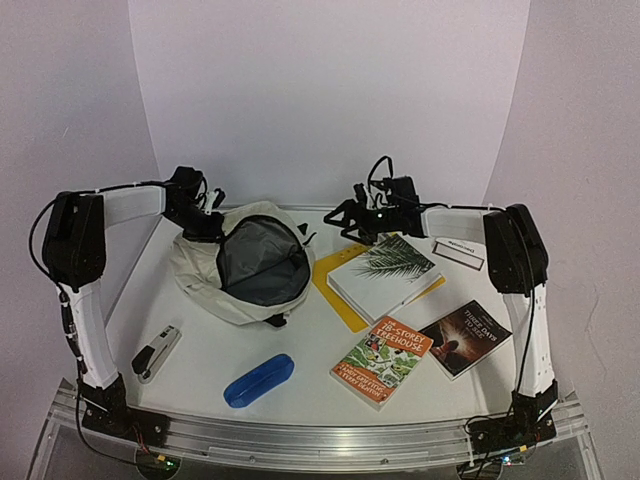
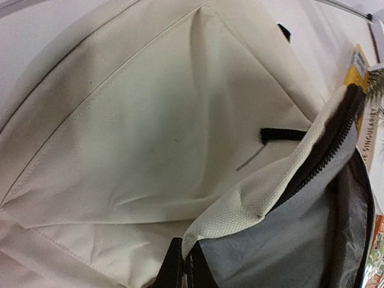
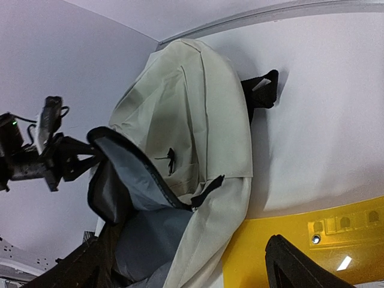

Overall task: Pack the student bag
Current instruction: Adjust the student bag at the center of the board.

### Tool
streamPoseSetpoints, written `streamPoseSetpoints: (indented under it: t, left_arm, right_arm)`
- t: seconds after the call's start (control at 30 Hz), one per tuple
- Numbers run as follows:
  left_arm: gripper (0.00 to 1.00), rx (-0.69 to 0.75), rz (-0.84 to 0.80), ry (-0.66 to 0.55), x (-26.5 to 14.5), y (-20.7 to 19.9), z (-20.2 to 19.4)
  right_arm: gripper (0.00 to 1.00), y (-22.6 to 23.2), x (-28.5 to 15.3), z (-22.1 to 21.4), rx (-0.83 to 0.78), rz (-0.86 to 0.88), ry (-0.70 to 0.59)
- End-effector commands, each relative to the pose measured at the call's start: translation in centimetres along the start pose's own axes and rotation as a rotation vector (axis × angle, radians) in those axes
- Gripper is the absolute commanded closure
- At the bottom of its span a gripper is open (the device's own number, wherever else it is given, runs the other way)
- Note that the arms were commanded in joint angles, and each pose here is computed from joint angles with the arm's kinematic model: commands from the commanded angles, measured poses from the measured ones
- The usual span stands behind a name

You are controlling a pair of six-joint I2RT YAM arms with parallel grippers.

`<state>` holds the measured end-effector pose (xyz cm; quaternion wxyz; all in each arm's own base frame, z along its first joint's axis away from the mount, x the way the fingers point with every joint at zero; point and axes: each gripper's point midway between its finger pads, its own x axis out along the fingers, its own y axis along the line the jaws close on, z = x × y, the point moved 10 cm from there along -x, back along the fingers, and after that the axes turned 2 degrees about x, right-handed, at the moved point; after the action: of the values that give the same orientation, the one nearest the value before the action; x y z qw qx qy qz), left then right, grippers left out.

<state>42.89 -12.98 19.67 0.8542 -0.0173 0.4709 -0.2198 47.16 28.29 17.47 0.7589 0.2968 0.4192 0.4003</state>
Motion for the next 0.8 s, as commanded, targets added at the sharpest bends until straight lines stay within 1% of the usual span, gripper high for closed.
streamPoseSetpoints:
  t: [0.0, 0.07, 0.13, 0.2, 0.27, 0.4, 0.5, 0.57, 0.63, 0.67, 0.77]
  left_arm:
    - [0.94, -0.147, -0.035, -0.007, 2.5, 3.6, 0.4]
    - [0.86, -0.166, -0.039, 0.004, 3.2, 4.2, 0.2]
    - [0.73, -0.174, -0.037, -0.008, 3.0, 4.2, 0.5]
    - [0.61, -0.179, -0.026, -0.046, 2.0, 4.1, 1.0]
    - [0.49, -0.176, -0.016, -0.079, 0.5, 3.8, 1.5]
    - [0.32, -0.189, 0.011, -0.118, -3.1, 2.7, 1.7]
    - [0.18, -0.198, -0.003, -0.155, -6.1, 1.4, 1.1]
    - [0.06, -0.169, -0.015, -0.160, -7.6, -0.3, 0.2]
    - [0.01, -0.129, -0.014, -0.129, -8.1, -2.4, -1.2]
    - [0.00, -0.120, -0.012, -0.114, -8.2, -3.3, -1.9]
    - [0.02, -0.157, 0.008, -0.075, -7.9, -4.9, -4.4]
  right_arm:
    - [0.14, 3.3, 0.0, -0.7, -0.104, 0.062, 0.023]
    - [0.17, 4.2, 0.3, -1.3, -0.136, 0.076, 0.039]
    - [0.18, 5.1, 0.6, -1.8, -0.168, 0.086, 0.052]
    - [0.18, 5.8, 0.8, -2.4, -0.199, 0.091, 0.061]
    - [0.18, 6.5, 1.1, -2.9, -0.238, 0.094, 0.068]
    - [0.17, 7.6, 1.7, -3.7, -0.270, 0.110, 0.085]
    - [0.18, 7.9, 2.1, -4.0, -0.272, 0.116, 0.091]
    - [0.19, 8.3, 2.4, -4.0, -0.278, 0.123, 0.093]
    - [0.19, 8.6, 2.8, -3.9, -0.284, 0.129, 0.089]
    - [0.20, 8.7, 3.0, -3.9, -0.286, 0.132, 0.087]
    - [0.20, 8.5, 3.8, -3.4, -0.284, 0.131, 0.076]
